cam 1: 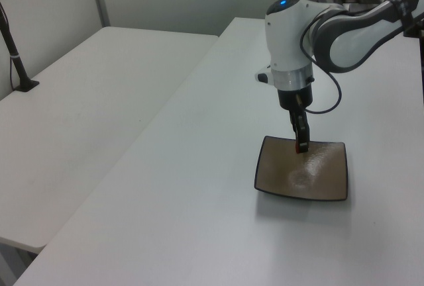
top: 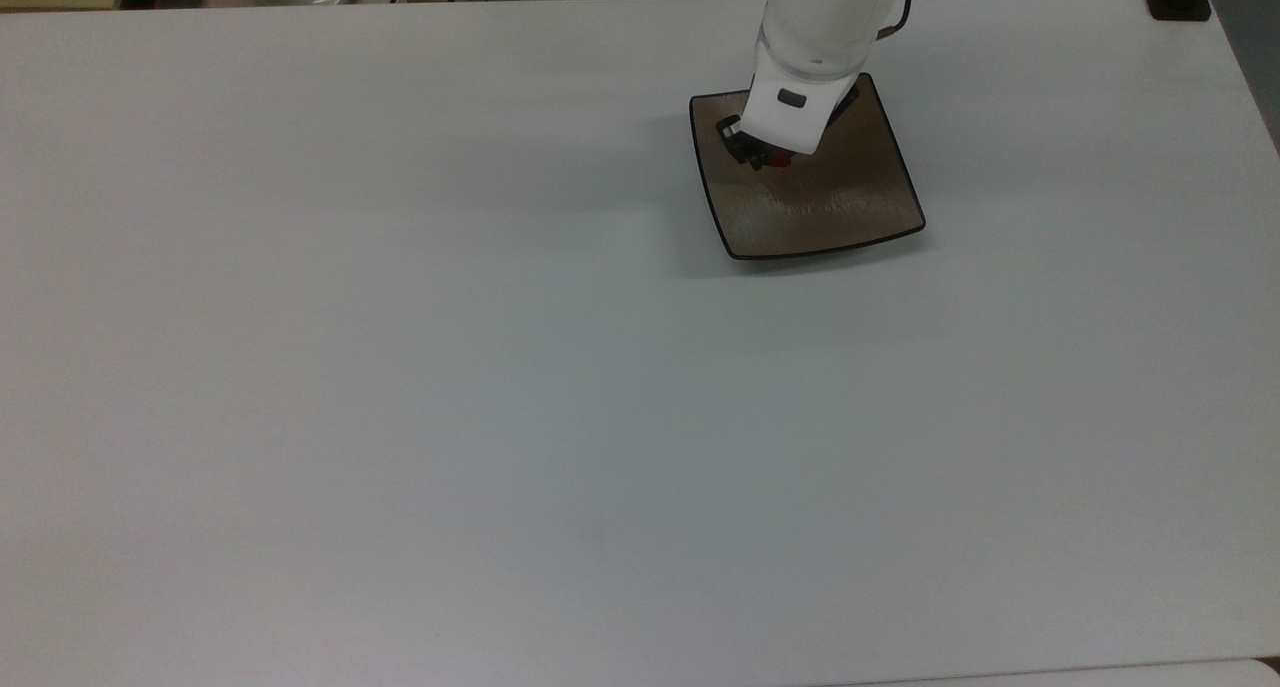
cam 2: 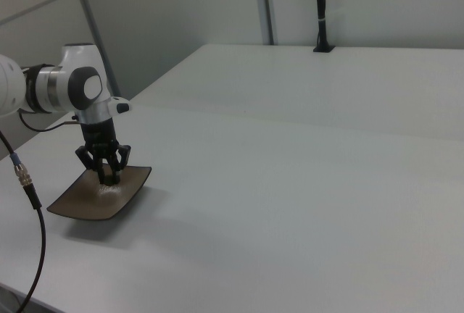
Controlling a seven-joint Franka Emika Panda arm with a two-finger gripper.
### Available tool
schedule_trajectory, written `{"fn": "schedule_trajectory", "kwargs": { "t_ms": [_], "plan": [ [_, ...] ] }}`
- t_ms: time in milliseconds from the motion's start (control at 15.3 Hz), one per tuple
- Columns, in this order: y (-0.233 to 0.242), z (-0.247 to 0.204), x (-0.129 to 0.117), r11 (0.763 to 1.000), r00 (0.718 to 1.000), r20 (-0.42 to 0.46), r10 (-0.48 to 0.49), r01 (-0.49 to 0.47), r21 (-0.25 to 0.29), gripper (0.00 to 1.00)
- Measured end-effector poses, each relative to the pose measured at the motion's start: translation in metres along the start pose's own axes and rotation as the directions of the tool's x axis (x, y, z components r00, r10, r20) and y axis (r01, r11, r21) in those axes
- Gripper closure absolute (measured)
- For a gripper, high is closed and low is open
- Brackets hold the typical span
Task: Strawberries on a ceramic plate
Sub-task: 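Lower the strawberry onto the plate and open the gripper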
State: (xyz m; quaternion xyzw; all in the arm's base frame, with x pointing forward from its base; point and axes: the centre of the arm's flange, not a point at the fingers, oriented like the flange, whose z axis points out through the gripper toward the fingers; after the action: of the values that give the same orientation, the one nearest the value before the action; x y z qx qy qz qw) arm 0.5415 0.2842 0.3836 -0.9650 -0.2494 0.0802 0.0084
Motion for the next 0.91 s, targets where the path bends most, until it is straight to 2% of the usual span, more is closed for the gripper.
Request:
{"fn": "schedule_trajectory", "kwargs": {
  "t_ms": [65,131,457,523,718,914],
  "plan": [
    [-0.001,0.002,0.001,1.0,1.0,0.001,0.0,0.0,0.0,0.61],
    [-0.001,0.002,0.001,1.0,1.0,0.002,0.001,-0.001,0.001,0.56],
    [-0.001,0.002,0.001,1.0,1.0,0.002,0.003,-0.003,0.001,0.07],
    [-0.001,0.002,0.001,1.0,1.0,0.001,0.003,-0.003,0.001,0.0],
    [0.001,-0.009,0.0,1.0,1.0,-0.018,0.011,-0.011,-0.002,0.0],
    [0.013,-0.046,-0.006,0.999,0.996,-0.085,0.04,-0.041,-0.01,0.0]
  ]
}}
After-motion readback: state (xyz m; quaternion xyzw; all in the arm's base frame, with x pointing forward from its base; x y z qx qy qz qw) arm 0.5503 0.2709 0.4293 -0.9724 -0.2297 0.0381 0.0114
